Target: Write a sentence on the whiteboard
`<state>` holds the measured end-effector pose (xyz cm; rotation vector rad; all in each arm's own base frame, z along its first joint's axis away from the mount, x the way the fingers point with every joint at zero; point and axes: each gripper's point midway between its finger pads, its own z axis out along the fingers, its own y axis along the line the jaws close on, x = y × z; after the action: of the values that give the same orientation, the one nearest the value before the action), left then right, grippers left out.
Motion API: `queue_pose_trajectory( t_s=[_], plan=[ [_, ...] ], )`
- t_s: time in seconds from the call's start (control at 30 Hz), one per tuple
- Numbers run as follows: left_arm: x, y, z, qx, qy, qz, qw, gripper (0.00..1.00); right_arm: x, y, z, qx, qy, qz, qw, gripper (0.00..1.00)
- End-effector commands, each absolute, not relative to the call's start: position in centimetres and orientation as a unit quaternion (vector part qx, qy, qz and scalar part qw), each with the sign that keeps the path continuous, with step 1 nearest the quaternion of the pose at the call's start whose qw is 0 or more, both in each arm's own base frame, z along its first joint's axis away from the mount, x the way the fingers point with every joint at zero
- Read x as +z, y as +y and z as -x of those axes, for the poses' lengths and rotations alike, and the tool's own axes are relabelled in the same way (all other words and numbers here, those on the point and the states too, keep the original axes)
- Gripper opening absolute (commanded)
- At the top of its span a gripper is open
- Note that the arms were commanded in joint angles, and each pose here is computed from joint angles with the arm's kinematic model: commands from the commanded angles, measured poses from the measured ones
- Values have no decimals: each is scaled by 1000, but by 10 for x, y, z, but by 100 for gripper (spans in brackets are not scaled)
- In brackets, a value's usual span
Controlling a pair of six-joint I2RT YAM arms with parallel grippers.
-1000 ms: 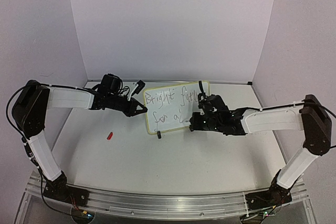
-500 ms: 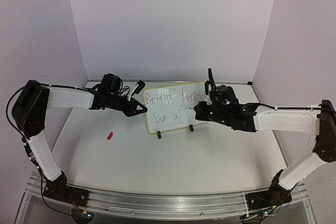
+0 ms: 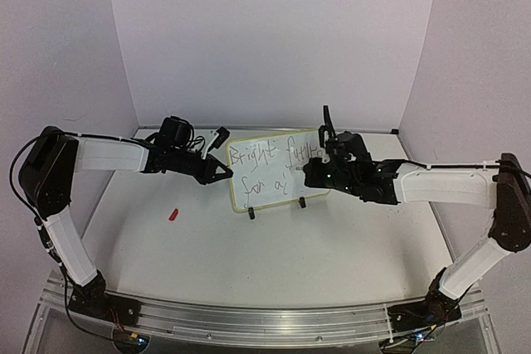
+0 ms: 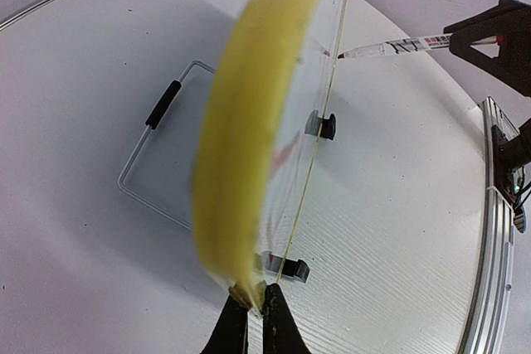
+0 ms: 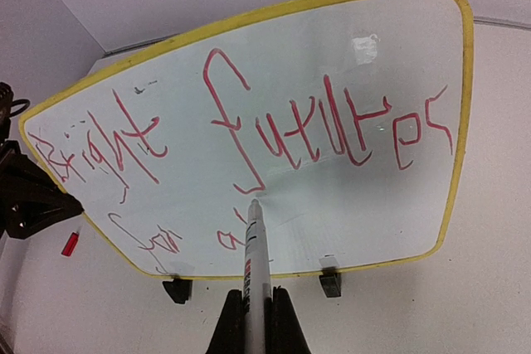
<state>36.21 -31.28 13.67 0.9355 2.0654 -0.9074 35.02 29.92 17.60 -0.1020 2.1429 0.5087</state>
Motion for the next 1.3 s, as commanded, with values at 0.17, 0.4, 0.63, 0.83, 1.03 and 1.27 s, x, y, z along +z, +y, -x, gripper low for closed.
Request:
queue_pose_trajectory(
  t_s=[0.17, 0.4, 0.63, 0.83, 1.03, 1.27],
  plan=[
    [136, -302, -377, -304, 809, -355, 356, 0, 167, 299, -357, 200, 871, 33, 448, 0],
    [135, -302, -377, -304, 809, -355, 356, 0, 147, 296, -350, 199, 881, 27, 428, 0],
    [136, -302, -378, -305, 808, -355, 357, 0, 132, 292, -344, 200, 889, 18, 411, 0],
    [136, -302, -377, -304, 809, -355, 357, 0, 124, 295, -344, 197, 893, 21, 403, 0],
    [136, -301, -377, -304, 809, -354, 357, 0, 117, 297, -346, 194, 897, 21, 398, 0],
    [137, -301, -377, -303, 809, -356, 358, 0, 120, 295, -348, 189, 894, 19, 405, 0]
  ],
)
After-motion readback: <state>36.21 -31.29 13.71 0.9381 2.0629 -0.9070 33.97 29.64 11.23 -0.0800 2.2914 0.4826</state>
